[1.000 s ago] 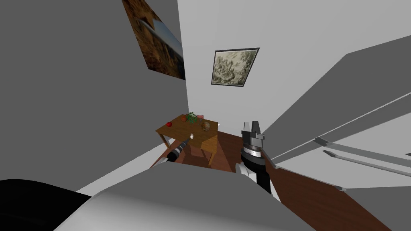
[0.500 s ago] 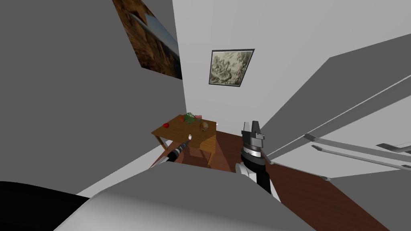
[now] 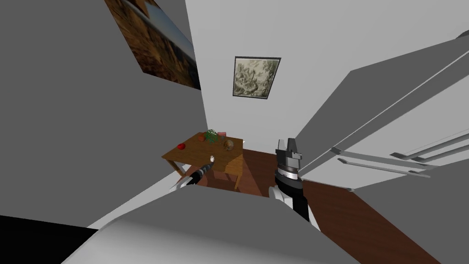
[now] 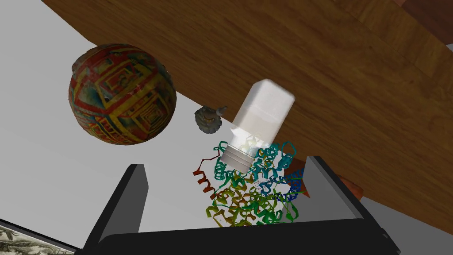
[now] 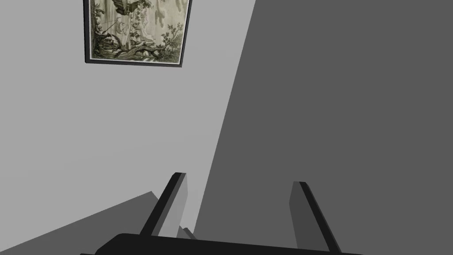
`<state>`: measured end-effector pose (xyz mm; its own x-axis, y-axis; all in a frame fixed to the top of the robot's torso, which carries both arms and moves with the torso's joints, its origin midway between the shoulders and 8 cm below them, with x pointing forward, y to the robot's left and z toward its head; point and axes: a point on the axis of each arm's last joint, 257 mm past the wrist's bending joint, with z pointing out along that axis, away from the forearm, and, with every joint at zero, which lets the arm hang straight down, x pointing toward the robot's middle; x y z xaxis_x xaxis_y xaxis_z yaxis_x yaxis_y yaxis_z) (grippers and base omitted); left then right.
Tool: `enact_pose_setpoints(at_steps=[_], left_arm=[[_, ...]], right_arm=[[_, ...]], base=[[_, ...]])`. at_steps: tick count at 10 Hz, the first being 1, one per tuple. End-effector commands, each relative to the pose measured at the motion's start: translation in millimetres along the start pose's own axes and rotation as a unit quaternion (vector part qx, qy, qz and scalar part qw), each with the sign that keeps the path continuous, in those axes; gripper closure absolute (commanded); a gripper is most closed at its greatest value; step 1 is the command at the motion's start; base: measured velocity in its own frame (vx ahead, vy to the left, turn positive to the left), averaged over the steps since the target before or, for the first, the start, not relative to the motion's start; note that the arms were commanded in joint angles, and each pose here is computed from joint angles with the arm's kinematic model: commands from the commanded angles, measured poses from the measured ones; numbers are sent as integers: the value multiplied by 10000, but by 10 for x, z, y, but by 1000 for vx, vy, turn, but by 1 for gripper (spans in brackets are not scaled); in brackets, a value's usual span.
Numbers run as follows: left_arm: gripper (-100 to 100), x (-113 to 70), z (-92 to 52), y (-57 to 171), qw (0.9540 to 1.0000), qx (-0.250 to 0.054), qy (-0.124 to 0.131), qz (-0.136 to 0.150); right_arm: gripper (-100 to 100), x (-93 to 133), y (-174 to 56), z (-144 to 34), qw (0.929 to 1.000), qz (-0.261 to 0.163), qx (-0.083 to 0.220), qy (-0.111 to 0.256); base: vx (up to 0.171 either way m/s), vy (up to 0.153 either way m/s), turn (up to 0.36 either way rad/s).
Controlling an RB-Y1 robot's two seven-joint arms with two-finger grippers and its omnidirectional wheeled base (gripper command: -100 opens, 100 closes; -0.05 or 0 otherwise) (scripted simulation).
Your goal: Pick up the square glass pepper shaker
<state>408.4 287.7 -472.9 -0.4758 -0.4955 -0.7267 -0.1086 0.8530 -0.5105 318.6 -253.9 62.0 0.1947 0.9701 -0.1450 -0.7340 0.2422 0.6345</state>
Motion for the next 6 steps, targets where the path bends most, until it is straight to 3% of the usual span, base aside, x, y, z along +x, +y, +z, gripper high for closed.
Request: enact_pose_setpoints(at_steps=[1, 5, 6], left_arm=[[-100, -31, 40, 173, 9992, -202, 87, 332], [-100, -173, 105, 554, 9926, -625, 237, 1011], [-100, -251, 114, 711, 9882, -795, 291, 1276]], right_arm=[[0, 0, 0, 0, 10000, 0, 0, 0], [0, 0, 0, 0, 10000, 0, 0, 0], [0, 0, 0, 0, 10000, 0, 0, 0]], base=[[57, -40, -114], [47, -29, -109], [37, -26, -141]])
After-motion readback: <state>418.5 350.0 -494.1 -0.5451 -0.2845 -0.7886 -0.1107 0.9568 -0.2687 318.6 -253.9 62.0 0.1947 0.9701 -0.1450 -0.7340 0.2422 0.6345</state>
